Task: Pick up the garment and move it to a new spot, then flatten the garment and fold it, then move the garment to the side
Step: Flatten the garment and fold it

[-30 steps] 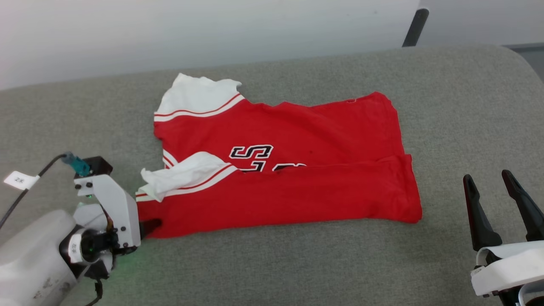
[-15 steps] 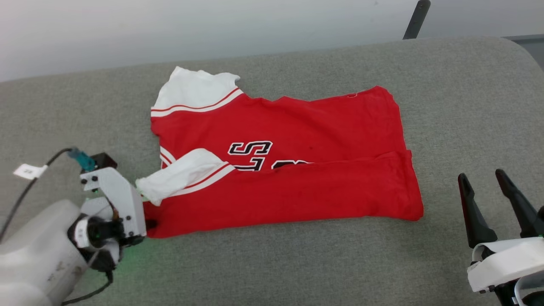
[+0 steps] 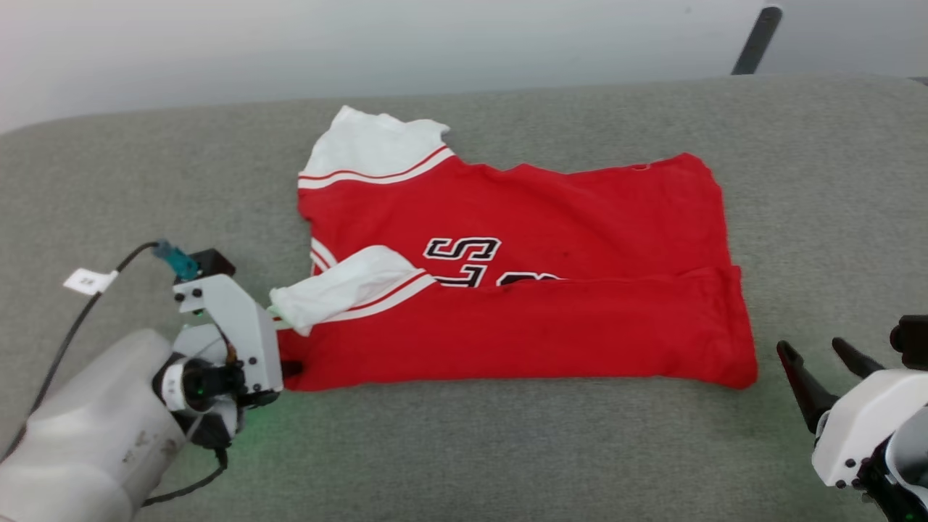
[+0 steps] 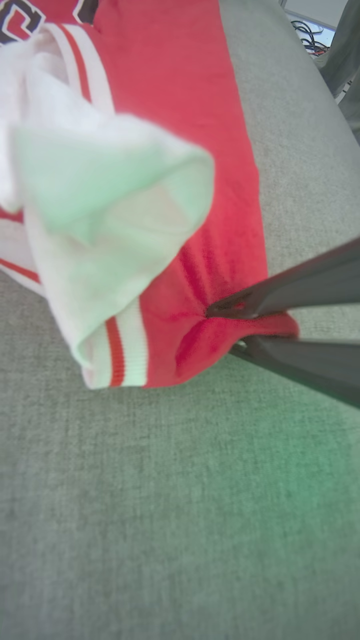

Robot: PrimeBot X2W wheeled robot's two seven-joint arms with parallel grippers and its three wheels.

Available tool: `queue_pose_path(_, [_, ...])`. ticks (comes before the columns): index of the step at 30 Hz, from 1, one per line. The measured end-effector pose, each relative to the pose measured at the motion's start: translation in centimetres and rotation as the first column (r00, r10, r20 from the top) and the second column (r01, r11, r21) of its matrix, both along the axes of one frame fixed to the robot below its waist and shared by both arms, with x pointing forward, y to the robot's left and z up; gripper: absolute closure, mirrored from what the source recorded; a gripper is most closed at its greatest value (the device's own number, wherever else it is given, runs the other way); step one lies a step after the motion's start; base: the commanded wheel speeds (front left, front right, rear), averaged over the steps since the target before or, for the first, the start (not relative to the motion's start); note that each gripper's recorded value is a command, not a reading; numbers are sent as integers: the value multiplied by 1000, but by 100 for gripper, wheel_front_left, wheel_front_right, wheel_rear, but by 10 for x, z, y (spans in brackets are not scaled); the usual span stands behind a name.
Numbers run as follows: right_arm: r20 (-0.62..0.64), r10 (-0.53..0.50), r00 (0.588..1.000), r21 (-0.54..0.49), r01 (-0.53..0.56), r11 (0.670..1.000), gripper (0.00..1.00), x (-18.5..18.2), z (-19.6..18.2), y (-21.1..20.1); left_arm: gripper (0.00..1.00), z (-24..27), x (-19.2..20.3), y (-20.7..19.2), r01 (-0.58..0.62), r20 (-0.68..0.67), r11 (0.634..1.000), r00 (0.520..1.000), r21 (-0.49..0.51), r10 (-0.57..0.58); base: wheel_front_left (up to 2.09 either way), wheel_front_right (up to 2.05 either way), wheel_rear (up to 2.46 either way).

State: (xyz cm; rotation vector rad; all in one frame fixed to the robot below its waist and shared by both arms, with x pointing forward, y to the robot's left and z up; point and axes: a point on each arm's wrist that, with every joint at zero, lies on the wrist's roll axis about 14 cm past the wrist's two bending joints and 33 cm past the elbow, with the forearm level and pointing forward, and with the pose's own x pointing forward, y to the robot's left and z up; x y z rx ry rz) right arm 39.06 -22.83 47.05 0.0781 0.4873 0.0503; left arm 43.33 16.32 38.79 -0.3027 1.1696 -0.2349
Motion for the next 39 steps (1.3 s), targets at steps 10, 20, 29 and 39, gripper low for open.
queue_pose_path(10, [-220, 40, 975, 52, -29, 998, 0, 16, -54, 16, 100, 1, 1, 1, -13, 26, 1000, 1000, -25, 14, 0, 0, 0])
queue_pose_path(20, [-352, 86, 932, 86, -59, 995, 100, 29, -91, 36, 100, -4, 2, 4, -44, 29, 998, 999, -53, 46, 0, 0, 0])
queue_pose_path(29, [-353, 97, 931, 65, -79, 995, 100, 35, -88, 30, 100, 0, 3, 6, -53, 49, 997, 997, -62, 56, 0, 0, 0])
queue_pose_path(39, [-347, 103, 932, 55, -90, 994, 100, 25, -71, 21, 100, 16, -5, 11, -51, 75, 997, 996, -52, 55, 0, 0, 0])
